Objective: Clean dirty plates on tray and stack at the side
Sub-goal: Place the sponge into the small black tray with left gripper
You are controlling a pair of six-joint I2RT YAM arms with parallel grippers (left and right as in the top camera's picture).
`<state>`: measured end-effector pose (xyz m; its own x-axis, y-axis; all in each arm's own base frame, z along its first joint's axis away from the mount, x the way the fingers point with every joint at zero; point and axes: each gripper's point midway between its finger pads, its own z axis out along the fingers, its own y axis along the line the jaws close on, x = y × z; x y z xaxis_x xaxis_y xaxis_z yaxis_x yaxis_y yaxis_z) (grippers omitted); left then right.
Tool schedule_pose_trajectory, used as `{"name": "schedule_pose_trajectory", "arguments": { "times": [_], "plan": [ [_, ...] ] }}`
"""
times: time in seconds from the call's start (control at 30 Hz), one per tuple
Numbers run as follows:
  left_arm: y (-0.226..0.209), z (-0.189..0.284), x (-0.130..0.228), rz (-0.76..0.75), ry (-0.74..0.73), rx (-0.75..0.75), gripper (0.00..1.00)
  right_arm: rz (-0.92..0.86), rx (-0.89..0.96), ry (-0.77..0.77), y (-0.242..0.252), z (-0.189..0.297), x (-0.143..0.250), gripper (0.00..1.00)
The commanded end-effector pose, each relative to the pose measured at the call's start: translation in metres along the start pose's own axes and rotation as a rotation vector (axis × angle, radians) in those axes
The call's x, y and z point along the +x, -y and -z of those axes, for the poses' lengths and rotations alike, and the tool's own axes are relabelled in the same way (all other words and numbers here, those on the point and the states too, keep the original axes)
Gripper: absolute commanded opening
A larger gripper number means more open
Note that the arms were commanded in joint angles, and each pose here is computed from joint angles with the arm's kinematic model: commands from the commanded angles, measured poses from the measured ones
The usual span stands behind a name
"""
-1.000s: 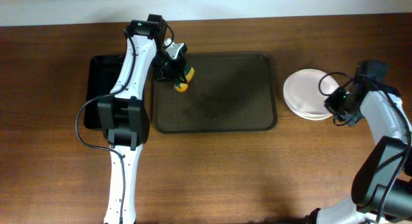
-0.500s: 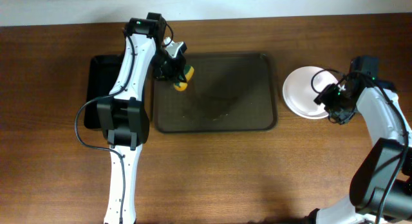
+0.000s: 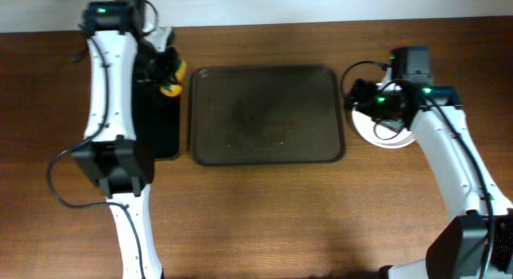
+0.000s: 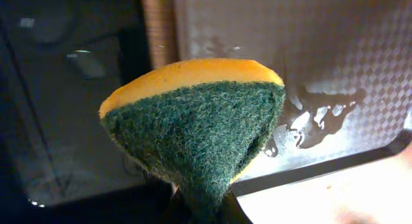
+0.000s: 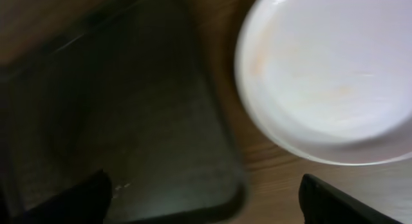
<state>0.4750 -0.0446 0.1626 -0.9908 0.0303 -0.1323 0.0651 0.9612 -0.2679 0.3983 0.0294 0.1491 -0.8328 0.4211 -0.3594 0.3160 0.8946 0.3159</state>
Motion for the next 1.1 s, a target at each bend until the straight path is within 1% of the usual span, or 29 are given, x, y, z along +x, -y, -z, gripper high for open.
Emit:
{"name": "schedule_pose_trajectory", "arguments": {
  "times": [0.0,0.1,0.2,0.33,0.4,0.5,0.6,0.67,0.7,0.73,0.77,0.8,0.83,0.87,0.9,0.93,0.97,1.0,1.07],
  "plan": [
    [-0.013,0.054,-0.001,0.006,0.122,-0.057,0.01,0.092,-0.042,0.006,-0.037,-0.001,0.011,0.98],
    [-0.035,0.067,0.006,0.037,0.127,-0.14,0.01,0.142,-0.022,0.023,-0.05,-0.006,0.016,0.98],
    [-0.048,0.054,0.015,0.057,0.065,-0.179,0.01,0.162,-0.029,0.023,-0.058,-0.009,0.02,0.98],
    [-0.074,0.021,0.04,0.13,-0.082,-0.268,0.01,0.166,-0.031,0.021,-0.06,-0.01,0.021,0.98],
    [-0.08,0.002,0.044,0.138,-0.115,-0.274,0.01,0.167,-0.031,0.021,-0.06,-0.01,0.021,0.98],
    [-0.092,-0.038,0.042,0.138,-0.118,-0.274,0.01,0.167,-0.033,0.024,-0.06,-0.01,0.02,0.98],
    [-0.102,-0.068,0.041,0.136,-0.104,-0.275,0.01,0.167,-0.032,0.023,-0.06,-0.01,0.02,0.98],
    [-0.105,-0.08,0.04,0.135,-0.095,-0.275,0.01,0.167,-0.032,0.023,-0.06,-0.01,0.02,0.98],
    [-0.107,-0.085,0.04,0.134,-0.092,-0.275,0.03,0.167,-0.032,0.023,-0.06,-0.01,0.02,0.99],
    [-0.107,-0.088,0.041,0.135,-0.092,-0.275,0.11,0.167,-0.032,0.023,-0.06,-0.01,0.02,0.98],
    [-0.108,-0.089,0.042,0.135,-0.096,-0.275,0.23,0.167,-0.032,0.023,-0.06,-0.01,0.02,0.98],
    [-0.108,-0.089,0.043,0.136,-0.099,-0.275,0.37,0.167,-0.032,0.023,-0.06,-0.01,0.02,0.98],
    [-0.108,-0.089,0.043,0.136,-0.1,-0.275,0.57,0.167,-0.032,0.023,-0.06,-0.01,0.02,0.98],
    [-0.108,-0.089,0.043,0.136,-0.1,-0.275,0.7,0.167,-0.032,0.023,-0.06,-0.01,0.02,0.98],
    [-0.108,-0.089,0.043,0.136,-0.1,-0.275,0.8,0.167,-0.032,0.024,-0.06,-0.01,0.02,0.98],
    [-0.107,-0.089,0.043,0.136,-0.101,-0.274,0.84,0.167,-0.032,0.023,-0.06,-0.01,0.02,0.98],
    [-0.107,-0.089,0.044,0.136,-0.102,-0.274,0.93,0.167,-0.032,0.023,-0.06,-0.01,0.02,0.98],
    [-0.107,-0.089,0.044,0.136,-0.103,-0.273,0.95,0.167,-0.032,0.023,-0.06,-0.01,0.02,0.98],
    [-0.106,-0.089,0.045,0.138,-0.106,-0.266,0.97,0.167,-0.032,0.023,-0.06,-0.01,0.02,0.98]
  ]
}}
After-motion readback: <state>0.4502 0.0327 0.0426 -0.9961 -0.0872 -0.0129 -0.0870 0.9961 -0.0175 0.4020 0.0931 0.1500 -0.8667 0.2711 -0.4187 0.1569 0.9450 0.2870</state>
